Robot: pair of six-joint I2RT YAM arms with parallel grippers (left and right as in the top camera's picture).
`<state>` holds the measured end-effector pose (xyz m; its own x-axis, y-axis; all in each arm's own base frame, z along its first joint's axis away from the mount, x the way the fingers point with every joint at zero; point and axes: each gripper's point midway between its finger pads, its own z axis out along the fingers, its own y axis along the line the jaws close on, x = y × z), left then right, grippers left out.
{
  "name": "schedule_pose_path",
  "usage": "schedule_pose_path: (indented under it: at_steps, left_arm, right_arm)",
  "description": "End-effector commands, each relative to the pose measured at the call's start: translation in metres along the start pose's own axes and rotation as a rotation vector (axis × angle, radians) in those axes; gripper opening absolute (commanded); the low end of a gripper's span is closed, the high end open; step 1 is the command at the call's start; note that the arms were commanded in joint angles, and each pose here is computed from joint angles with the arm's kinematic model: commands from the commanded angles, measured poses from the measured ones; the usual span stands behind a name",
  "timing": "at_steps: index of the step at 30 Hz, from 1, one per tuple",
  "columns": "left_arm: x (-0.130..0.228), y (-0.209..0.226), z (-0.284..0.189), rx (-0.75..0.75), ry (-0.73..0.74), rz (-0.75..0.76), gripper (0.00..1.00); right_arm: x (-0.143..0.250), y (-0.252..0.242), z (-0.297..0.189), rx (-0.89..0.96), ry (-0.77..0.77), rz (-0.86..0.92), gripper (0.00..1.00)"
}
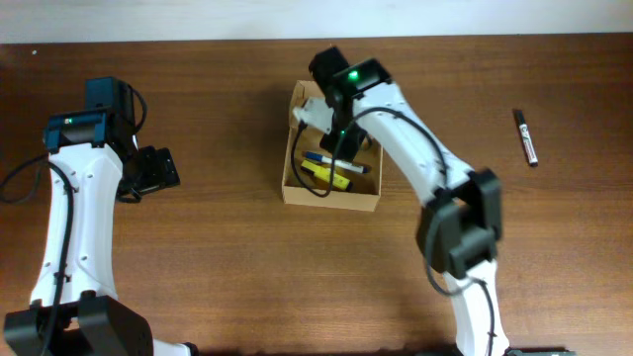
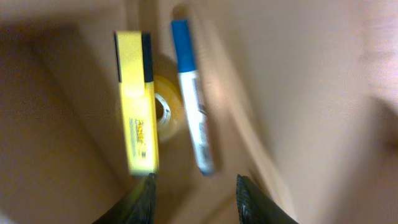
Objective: Pack container
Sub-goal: 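Carry the whiteboard marker into the box and open the right gripper, then move the right gripper to the black marker at far right and grasp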
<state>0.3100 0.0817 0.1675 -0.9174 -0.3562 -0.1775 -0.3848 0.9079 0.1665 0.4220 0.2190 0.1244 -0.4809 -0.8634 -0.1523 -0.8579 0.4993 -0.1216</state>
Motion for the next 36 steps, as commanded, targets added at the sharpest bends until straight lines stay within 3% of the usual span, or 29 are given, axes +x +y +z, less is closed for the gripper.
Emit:
schedule_pose_path:
  at_steps: [1, 6, 12, 18, 22, 29, 36]
  left_arm:
    - [0.0, 0.002, -0.007, 0.011, -0.023, 0.005, 1.0]
    - [0.0, 0.002, -0.007, 0.011, -0.023, 0.005, 1.0]
    - [0.0, 0.002, -0.007, 0.011, -0.023, 0.005, 1.0]
    - [0.0, 0.002, -0.007, 0.011, -0.023, 0.005, 1.0]
    - [0.0, 0.002, -0.007, 0.012, -0.023, 0.006, 1.0]
    - [0.0, 0.002, -0.007, 0.011, -0.023, 0.005, 1.0]
    - [0.0, 0.002, -0.007, 0.012, -0.023, 0.006, 1.0]
  right_arm:
    - [-0.001, -0.019, -0.096, 0.184, -0.152, 0.108, 0.42]
    - [0.04, -0.064, -0.175, 0.394, -0.242, 0.288, 0.52]
    - [0.139, -0.148, -0.19, 0.475, -0.235, 0.719, 0.53]
    - [0.224, -0.198, -0.146, 0.309, -0.233, 1.008, 0.49]
    - [0.274, -0.209, -0.097, 0.228, -0.105, 1.118, 0.45]
    - [0.329, -0.212, -0.031, 0.158, 0.084, 1.198, 0.44]
    - [0.356, -0.207, 0.02, 0.078, 0.177, 1.233, 0.44]
